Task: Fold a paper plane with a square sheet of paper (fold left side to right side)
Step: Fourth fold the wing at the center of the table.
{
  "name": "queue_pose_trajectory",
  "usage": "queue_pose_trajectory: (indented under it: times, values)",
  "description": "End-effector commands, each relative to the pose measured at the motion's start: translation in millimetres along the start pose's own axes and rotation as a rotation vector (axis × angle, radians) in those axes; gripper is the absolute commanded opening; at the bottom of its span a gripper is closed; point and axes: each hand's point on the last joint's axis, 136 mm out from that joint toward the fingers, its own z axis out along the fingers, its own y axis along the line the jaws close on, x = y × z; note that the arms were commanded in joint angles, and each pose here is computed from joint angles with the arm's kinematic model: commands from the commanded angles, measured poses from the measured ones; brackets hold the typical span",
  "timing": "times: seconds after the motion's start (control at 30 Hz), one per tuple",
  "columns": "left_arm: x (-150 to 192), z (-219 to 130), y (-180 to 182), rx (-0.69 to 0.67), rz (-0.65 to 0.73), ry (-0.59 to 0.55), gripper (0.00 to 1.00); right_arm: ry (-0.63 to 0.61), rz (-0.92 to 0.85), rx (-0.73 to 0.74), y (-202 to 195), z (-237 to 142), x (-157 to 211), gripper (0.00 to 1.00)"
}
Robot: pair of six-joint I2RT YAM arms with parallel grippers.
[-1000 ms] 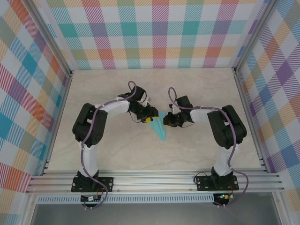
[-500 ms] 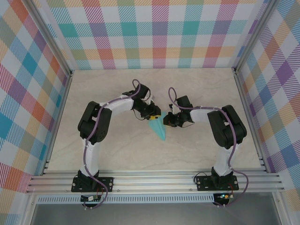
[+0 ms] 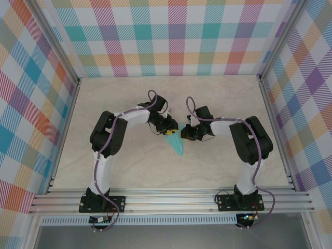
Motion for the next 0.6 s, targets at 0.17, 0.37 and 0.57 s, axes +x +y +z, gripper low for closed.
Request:
queue_pose_trajectory:
  times: [0.17, 0.37, 0.57]
  values:
    - [17.5, 14.5, 26.8, -0.075, -0.038, 0.047, 0.29, 0.076, 0.039, 0.073, -25.5, 7.3, 23.9, 0.10]
    - [21.8, 16.8, 33.9, -0.087, -0.046, 0.054, 0.28, 0.074, 0.037, 0.069, -24.5, 6.8, 23.8, 0.11]
    - [23.7, 19.1, 38.7, -0.097, -0.052, 0.059, 0.28, 0.031, 0.017, 0.021, -5.7, -3.7, 12.4, 0.17]
